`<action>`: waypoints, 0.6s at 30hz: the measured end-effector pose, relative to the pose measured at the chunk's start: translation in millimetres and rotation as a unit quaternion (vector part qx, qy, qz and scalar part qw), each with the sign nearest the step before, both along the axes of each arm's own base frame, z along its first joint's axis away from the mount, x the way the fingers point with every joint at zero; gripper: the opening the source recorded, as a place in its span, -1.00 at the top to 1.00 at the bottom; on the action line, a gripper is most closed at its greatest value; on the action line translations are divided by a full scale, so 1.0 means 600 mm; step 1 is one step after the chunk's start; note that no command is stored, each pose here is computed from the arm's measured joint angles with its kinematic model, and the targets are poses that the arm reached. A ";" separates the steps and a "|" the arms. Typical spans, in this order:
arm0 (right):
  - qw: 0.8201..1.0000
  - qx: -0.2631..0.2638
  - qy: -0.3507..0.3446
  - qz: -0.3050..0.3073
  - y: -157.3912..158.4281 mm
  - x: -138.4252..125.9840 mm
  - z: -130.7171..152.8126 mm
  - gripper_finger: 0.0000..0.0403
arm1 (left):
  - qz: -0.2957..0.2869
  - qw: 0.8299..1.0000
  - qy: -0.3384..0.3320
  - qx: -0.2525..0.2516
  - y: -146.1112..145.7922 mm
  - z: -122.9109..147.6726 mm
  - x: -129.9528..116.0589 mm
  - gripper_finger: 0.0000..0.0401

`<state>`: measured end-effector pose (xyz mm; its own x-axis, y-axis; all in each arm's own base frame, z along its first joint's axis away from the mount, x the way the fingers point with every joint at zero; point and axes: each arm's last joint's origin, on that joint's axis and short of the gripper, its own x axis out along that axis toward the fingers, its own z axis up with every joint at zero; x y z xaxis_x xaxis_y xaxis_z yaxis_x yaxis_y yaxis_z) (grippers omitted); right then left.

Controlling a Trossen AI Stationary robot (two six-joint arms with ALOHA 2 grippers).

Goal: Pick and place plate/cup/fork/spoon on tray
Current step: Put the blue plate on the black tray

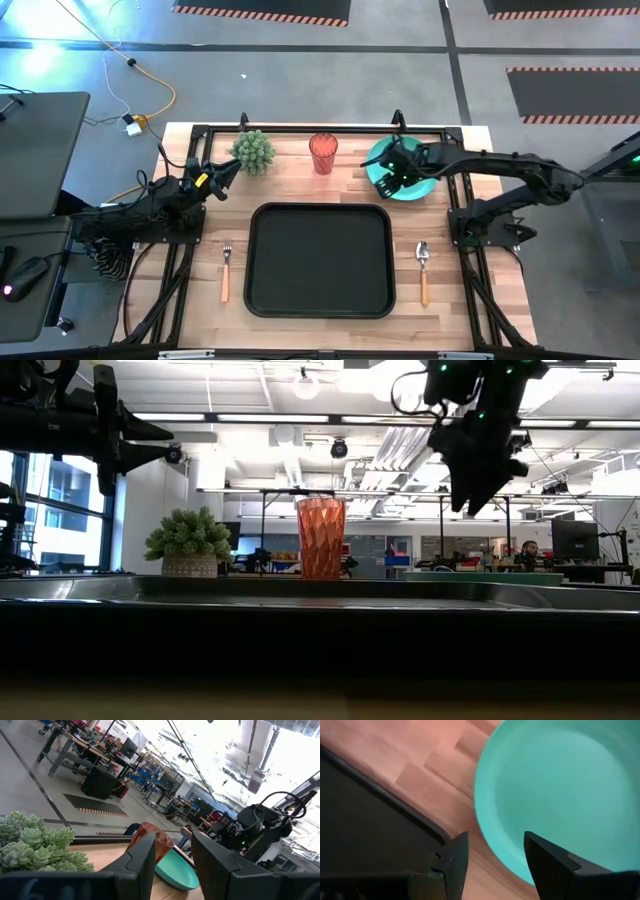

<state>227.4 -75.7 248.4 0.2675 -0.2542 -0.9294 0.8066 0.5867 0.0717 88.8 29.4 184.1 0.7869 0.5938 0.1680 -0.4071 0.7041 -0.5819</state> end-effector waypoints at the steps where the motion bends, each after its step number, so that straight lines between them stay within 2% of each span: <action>1: 1.000 0.003 0.004 0.005 -0.001 0.005 -0.006 0.10 | 0.000 1.000 0.000 0.000 0.000 0.000 0.000 0.43; 10: 0.997 0.037 0.057 0.026 -0.008 0.036 -0.058 0.10 | 0.000 1.000 0.001 0.000 0.000 0.000 0.000 0.43; 18: 0.995 0.055 0.076 0.034 -0.014 0.059 -0.097 0.10 | 0.000 1.000 0.002 0.000 0.000 -0.001 0.000 0.43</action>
<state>262.8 -84.1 190.5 0.1345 -0.1350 -0.9817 0.7715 0.6360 0.0182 88.8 29.4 183.8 0.7873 0.5940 0.1651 -0.4092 0.7038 -0.5807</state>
